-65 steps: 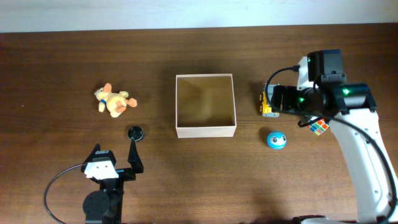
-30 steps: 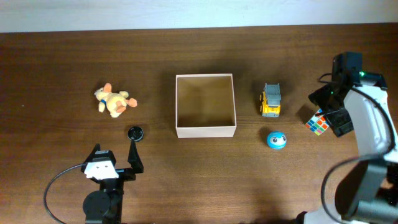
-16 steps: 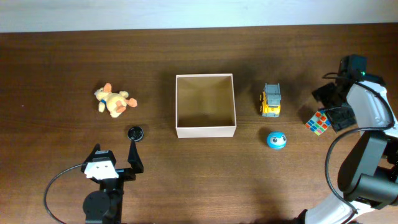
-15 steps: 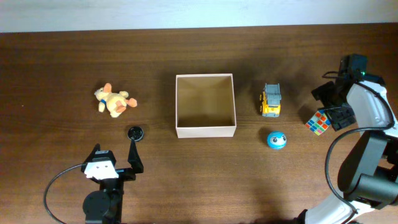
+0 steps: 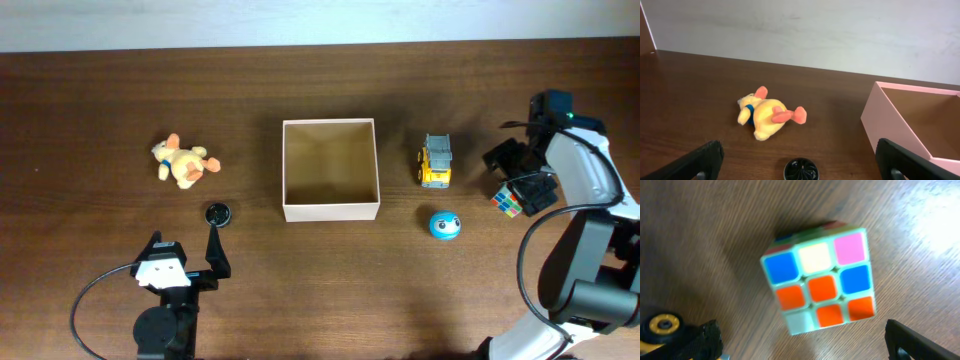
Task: Pack container
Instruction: 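Lower the right gripper and close it on the Rubik's cube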
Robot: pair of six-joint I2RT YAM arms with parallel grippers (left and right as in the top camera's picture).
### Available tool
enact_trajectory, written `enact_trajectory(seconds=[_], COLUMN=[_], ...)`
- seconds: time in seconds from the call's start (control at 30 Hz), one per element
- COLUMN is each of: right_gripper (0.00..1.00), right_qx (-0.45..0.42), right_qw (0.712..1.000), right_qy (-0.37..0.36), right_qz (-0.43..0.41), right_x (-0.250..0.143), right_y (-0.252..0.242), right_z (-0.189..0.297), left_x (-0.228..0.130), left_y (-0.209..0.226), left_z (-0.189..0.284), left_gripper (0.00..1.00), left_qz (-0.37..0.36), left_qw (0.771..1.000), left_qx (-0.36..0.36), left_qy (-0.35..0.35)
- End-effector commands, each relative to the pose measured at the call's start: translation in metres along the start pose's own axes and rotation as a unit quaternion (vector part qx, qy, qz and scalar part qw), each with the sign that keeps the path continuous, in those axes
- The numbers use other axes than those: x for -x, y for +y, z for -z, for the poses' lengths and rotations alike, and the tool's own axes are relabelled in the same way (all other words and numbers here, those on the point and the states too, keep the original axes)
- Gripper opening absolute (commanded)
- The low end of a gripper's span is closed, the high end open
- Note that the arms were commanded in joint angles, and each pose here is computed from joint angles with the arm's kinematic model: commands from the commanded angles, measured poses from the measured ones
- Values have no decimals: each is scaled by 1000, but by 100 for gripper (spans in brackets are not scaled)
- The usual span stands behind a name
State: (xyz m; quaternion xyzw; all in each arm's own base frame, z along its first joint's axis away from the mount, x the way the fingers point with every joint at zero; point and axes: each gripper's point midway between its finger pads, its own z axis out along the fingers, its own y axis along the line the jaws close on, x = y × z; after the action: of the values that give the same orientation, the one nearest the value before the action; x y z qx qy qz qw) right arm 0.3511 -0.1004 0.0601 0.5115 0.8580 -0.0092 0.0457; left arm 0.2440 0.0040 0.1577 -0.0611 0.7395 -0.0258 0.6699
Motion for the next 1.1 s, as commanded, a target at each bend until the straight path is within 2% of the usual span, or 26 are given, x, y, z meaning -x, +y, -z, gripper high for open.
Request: enact_trajectory(seconds=[0.0,0.3,0.53,0.63,0.83,1.07], right_gripper=[99,99,99,99,99,99], right_qx=[-9,-80,-95,-81,-57,-54], right_qw=[1000,996,993,991,990,991], right_qy=[-3,-22,-42,-57,-97,-96], right_qz=[26,34,58,87,83,74], right_x=[-3,1,9,17,35,37], right_y=[1,-28,-32,-24,-9,-5], right_z=[0,3,4,4,5,-4], left_x=[0,0,0,0,0,0], left_y=[-2,-2,-2,-2,-2,-2], left_z=[0,0,0,0,0,0], left_gripper=[99,99,99,99,99,99], left_qz=[-8,-7,-8,-8,-8,-8], left_qw=[1000,1000,1000,1000,1000,1000], left_qx=[-6,-6,-6,-6,-6,-6], left_qy=[-2,-2,-2,-2,-2,-2])
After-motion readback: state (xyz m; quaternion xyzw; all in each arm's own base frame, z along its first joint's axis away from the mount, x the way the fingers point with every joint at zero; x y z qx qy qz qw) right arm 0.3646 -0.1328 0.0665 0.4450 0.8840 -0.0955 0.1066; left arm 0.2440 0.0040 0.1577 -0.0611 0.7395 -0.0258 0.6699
